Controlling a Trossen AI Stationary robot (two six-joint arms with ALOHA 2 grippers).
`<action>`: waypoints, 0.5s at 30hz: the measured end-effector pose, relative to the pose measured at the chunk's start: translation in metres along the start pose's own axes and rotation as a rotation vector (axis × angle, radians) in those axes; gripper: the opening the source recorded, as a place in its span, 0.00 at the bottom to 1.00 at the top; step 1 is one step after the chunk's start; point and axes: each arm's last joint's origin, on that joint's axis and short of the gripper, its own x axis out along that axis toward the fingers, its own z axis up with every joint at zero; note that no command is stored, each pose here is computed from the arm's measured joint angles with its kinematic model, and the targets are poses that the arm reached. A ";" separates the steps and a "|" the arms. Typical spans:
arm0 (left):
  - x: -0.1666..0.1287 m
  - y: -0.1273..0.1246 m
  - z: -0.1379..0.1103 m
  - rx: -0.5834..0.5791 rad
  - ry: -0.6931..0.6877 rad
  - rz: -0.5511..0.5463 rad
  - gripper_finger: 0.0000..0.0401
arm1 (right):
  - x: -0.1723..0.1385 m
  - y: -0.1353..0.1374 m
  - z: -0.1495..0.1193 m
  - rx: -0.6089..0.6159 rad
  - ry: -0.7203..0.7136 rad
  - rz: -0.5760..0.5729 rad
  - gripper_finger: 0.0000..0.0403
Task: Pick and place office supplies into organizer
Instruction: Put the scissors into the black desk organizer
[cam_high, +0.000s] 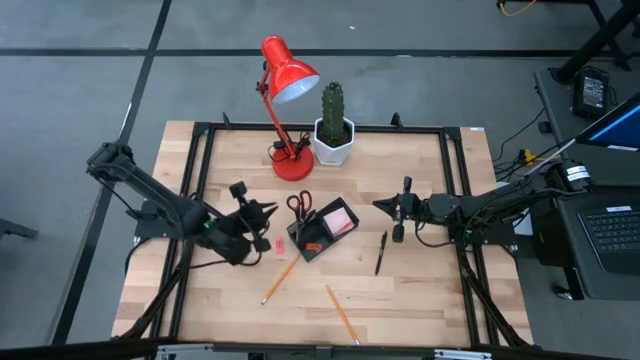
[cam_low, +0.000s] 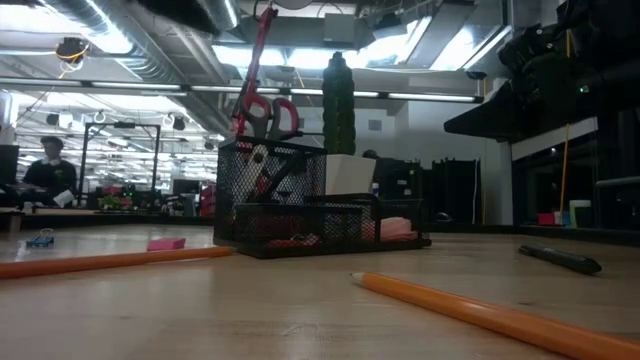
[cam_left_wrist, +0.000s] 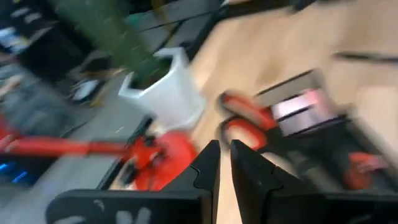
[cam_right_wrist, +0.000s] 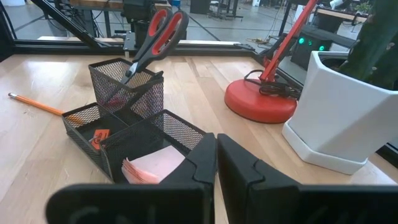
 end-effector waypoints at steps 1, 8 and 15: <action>-0.003 0.002 0.005 -0.001 -0.030 -0.018 0.07 | 0.000 0.000 0.000 0.000 0.000 0.000 0.05; -0.016 0.020 0.018 -0.024 -0.121 -0.074 0.03 | 0.000 0.000 0.000 0.000 0.000 0.000 0.05; 0.001 0.006 -0.014 -0.089 -0.246 -0.191 0.05 | 0.000 0.000 0.000 -0.001 0.000 0.000 0.05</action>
